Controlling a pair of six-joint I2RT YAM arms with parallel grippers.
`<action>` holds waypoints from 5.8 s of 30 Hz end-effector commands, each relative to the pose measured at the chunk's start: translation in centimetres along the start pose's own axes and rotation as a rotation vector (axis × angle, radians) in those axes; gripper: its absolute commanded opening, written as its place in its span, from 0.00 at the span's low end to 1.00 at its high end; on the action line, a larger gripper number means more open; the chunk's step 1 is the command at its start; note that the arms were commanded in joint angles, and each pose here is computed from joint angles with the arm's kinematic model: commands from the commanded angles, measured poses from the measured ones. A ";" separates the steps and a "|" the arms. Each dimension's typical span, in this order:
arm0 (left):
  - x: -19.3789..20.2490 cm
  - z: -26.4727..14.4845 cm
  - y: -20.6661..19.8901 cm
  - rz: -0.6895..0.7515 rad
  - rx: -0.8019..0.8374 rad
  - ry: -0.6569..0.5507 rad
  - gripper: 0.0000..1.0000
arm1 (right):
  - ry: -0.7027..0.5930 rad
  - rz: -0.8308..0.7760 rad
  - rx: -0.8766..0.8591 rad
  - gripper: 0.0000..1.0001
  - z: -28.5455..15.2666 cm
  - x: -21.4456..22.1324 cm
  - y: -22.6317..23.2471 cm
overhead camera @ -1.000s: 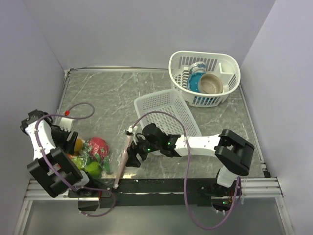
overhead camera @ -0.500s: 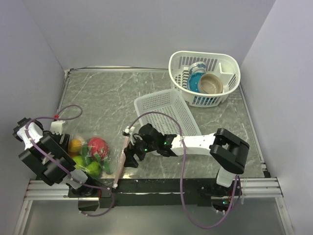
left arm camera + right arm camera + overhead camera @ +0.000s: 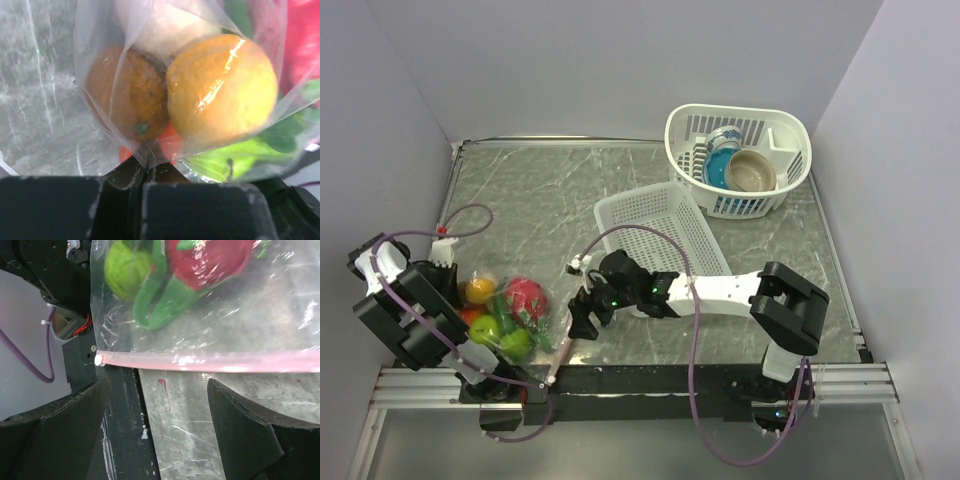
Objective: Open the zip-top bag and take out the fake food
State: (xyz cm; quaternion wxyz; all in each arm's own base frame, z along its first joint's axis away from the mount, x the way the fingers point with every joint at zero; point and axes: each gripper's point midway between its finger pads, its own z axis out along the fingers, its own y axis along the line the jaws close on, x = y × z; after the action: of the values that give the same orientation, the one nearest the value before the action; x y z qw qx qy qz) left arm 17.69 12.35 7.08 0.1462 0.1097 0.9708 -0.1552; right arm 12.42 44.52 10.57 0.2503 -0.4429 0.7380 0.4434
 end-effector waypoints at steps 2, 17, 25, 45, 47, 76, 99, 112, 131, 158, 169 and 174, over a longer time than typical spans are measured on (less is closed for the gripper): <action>-3.6 -4.3 -3.3 0.072 0.050 -0.115 0.01 | 0.009 -0.028 0.086 0.87 0.3 1.2 -1.3; -7.7 -5.0 -7.4 0.165 -0.045 -0.158 0.01 | -0.020 -0.118 0.245 0.83 2.6 2.5 -2.5; -6.0 -1.1 -1.1 0.096 -0.266 -0.076 0.01 | -0.043 -0.132 0.251 0.85 4.3 1.6 -2.8; -5.3 6.2 0.7 0.035 -0.422 0.048 0.01 | -0.127 -0.178 0.216 0.91 8.5 -4.4 -1.2; -4.9 6.5 0.3 0.038 -0.408 0.063 0.01 | -0.138 -0.176 0.222 0.93 9.1 -5.3 -1.2; -4.2 6.5 -1.1 0.081 -0.345 0.083 0.01 | -0.131 -0.115 0.379 0.67 9.7 -3.7 -4.3; -7.4 7.1 0.6 0.014 -0.369 0.023 0.01 | -0.004 -0.163 0.406 0.00 0.9 2.0 -2.6; -7.2 7.5 0.5 0.009 -0.362 0.023 0.01 | -0.194 -0.182 0.462 0.00 -10.5 -1.2 -0.2; -10.8 4.3 -4.4 0.000 -0.222 -0.067 0.01 | -0.321 0.188 0.955 0.33 -19.6 -3.1 -16.5; -8.7 8.5 -0.4 -0.010 -0.343 0.022 0.01 | -0.244 -0.078 0.599 0.70 -5.9 -3.0 -1.8; -8.6 7.6 -0.6 0.020 -0.359 0.009 0.01 | -0.156 -0.147 0.632 0.60 1.3 -1.1 -3.0; -8.6 7.6 -0.8 0.025 -0.344 0.006 0.01 | -0.185 -0.113 0.691 0.69 1.8 -1.7 -5.2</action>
State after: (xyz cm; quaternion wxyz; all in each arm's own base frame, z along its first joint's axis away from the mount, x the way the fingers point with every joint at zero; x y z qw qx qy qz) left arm 27.11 7.53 2.34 0.1445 0.0878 0.9856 0.0091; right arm 14.92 43.53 5.89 0.4257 -0.3840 0.8009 0.1728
